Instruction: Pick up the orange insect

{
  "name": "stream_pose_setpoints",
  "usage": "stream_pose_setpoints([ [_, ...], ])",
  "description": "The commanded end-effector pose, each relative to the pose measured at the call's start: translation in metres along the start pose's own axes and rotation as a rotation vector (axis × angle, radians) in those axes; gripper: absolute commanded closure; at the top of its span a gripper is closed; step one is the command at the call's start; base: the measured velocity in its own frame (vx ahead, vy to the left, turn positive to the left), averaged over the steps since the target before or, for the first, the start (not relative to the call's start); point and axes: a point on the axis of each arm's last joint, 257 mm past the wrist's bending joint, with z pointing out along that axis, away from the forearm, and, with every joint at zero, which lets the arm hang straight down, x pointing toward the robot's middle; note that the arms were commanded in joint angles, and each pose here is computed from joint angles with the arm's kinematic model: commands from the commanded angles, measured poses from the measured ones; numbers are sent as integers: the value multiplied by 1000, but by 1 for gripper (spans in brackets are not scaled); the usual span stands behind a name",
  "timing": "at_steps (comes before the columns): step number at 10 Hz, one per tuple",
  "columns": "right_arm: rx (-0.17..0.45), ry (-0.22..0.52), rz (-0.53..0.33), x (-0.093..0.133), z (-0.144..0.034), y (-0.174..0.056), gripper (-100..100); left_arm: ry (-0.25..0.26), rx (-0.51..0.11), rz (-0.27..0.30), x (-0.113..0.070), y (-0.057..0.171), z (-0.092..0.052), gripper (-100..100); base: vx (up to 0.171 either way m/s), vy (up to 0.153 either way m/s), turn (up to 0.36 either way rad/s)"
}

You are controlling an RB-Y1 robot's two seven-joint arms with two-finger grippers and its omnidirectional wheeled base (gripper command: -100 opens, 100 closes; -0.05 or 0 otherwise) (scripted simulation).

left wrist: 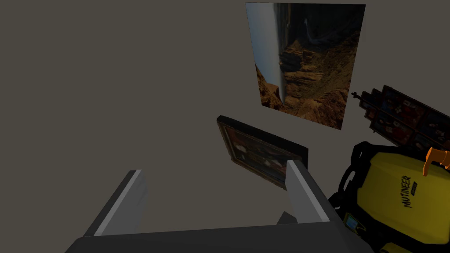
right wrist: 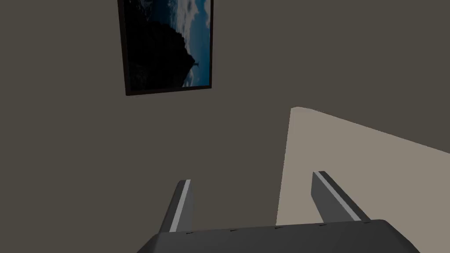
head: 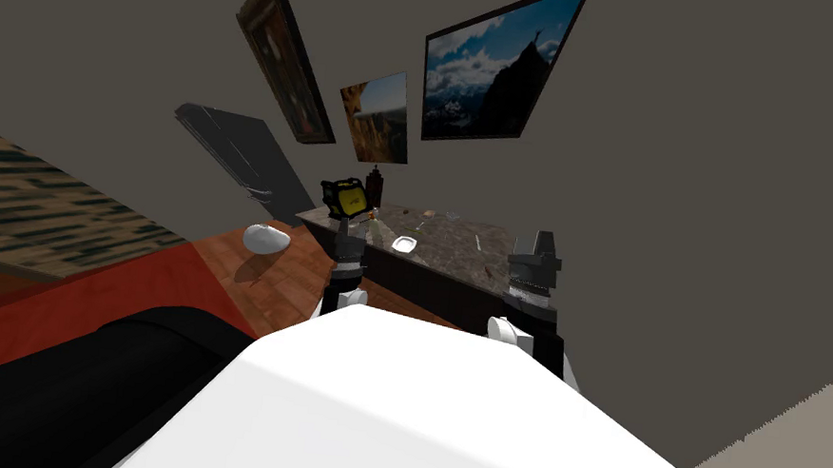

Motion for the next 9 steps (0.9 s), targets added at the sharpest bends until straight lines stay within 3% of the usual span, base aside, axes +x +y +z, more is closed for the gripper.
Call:
stream_pose_setpoints([
  [1,30,44,14,6,1,-12,-100,0,0,0,0,0,0,0,9,3,-24],
  [6,170,101,114,13,4,-59,-100,0,0,0,0,0,0,0,22,5,-28],
  [9,224,105,144,14,4,-76,-100,0,0,0,0,0,0,0,18,5,-14],
])
